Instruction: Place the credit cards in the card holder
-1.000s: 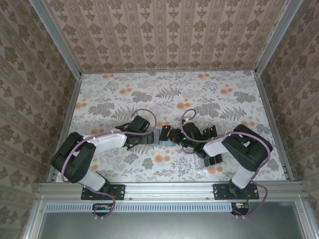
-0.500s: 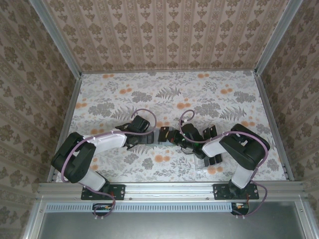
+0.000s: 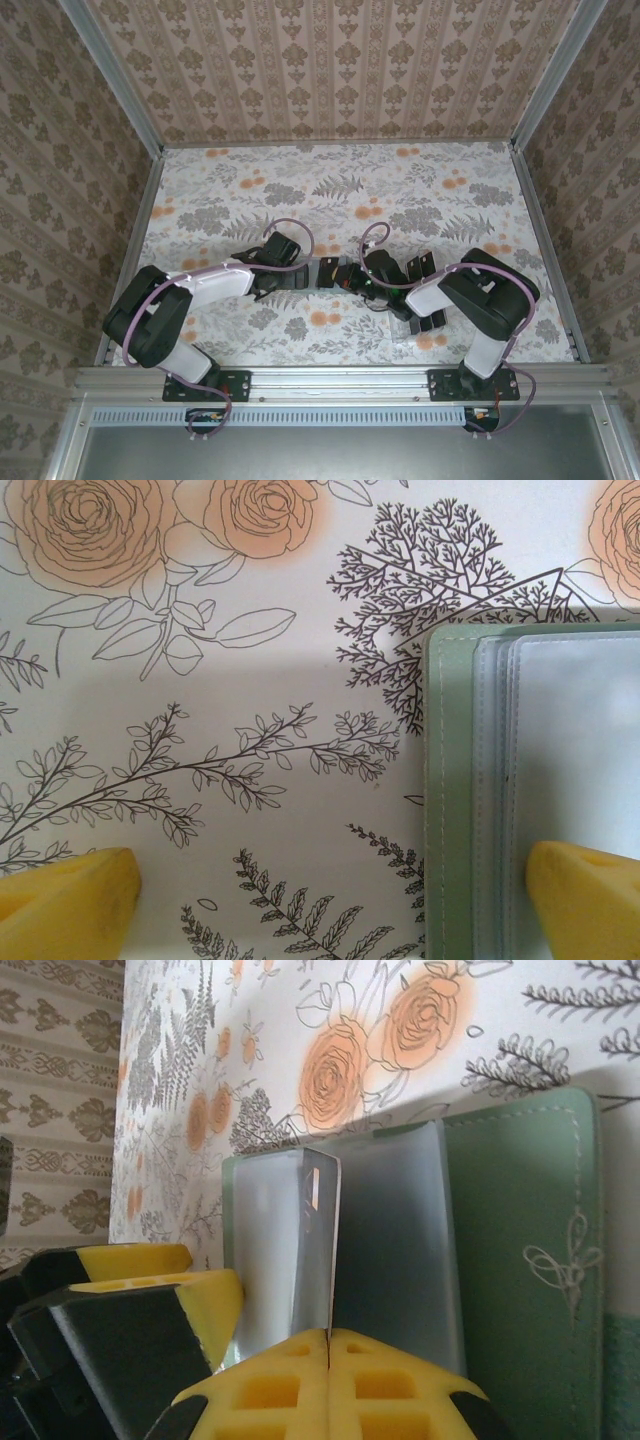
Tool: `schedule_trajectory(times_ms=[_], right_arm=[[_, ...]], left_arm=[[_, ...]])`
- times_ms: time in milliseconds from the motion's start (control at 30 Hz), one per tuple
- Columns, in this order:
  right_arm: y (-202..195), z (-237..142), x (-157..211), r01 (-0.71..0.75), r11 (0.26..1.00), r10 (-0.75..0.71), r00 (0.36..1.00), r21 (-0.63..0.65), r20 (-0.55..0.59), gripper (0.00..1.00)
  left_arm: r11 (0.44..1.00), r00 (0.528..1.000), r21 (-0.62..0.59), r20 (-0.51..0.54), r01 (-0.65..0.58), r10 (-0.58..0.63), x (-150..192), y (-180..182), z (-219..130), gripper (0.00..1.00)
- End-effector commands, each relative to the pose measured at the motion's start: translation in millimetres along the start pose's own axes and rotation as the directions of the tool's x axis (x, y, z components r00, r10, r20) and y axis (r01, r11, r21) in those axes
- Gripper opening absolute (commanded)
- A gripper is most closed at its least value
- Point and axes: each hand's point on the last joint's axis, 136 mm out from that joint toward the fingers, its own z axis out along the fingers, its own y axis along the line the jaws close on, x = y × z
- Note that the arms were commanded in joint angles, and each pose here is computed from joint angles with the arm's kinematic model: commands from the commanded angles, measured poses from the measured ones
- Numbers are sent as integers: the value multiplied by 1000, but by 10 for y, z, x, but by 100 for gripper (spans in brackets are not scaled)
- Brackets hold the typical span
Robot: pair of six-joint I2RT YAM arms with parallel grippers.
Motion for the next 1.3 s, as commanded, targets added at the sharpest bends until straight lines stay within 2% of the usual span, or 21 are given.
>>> schedule_trajectory(times_ms=[0, 1267], right_arm=[[-114, -4, 137, -13, 1000, 14, 999, 17, -43, 0], [-137, 230, 286, -19, 1000, 21, 981, 14, -193, 0]], left_arm=[[996, 998, -86, -67, -12, 6, 235, 227, 20, 100], [997, 998, -81, -65, -11, 5, 226, 218, 7, 100]])
